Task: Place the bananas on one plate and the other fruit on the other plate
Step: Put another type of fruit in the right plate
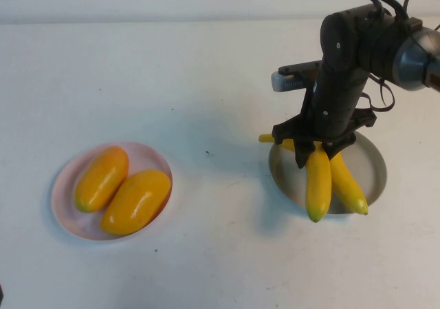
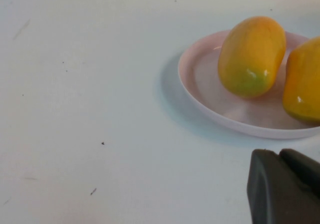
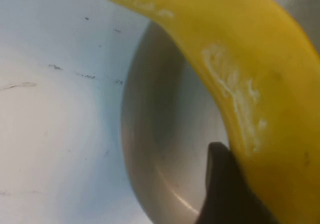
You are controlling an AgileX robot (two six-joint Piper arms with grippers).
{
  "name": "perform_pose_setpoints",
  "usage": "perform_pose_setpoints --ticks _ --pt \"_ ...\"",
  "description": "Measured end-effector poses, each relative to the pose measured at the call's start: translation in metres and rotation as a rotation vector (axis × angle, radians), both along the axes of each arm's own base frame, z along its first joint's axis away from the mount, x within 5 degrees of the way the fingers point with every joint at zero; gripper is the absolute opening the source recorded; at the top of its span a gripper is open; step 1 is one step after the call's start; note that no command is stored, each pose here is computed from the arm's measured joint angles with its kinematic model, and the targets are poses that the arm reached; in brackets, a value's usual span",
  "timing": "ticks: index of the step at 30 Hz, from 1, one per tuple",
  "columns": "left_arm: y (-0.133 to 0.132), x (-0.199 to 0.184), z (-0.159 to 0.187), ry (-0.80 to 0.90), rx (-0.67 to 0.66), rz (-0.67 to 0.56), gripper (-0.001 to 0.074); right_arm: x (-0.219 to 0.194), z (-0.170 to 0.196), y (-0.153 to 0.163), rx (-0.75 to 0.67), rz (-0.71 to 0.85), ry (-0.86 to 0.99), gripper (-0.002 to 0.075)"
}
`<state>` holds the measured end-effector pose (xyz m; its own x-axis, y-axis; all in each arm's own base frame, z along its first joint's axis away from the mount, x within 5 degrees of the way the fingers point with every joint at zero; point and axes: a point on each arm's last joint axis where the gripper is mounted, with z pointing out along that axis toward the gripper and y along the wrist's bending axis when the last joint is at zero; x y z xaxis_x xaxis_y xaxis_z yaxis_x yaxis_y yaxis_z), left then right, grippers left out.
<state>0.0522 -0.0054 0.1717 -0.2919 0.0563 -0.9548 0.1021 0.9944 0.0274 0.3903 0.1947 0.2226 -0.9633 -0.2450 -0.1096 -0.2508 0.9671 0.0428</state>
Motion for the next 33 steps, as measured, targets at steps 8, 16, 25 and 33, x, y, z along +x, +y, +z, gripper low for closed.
perform_pose_setpoints --ticks 8,16,25,33 --pt "0.0 0.0 0.0 0.0 0.0 0.0 -0.0004 0.0001 0.0 0.0 0.0 0.0 -0.001 0.0322" --pt "0.0 0.0 0.0 0.0 0.0 0.0 -0.0004 0.0002 0.0 0.0001 0.001 0.0 -0.002 0.0323" --pt "0.0 0.0 0.0 0.0 0.0 0.0 -0.0004 -0.0023 0.0003 0.0053 0.06 -0.015 0.027 0.0321" --pt "0.0 0.0 0.0 0.0 0.0 0.0 -0.0004 -0.0015 -0.0007 0.004 0.043 -0.011 0.021 0.0322"
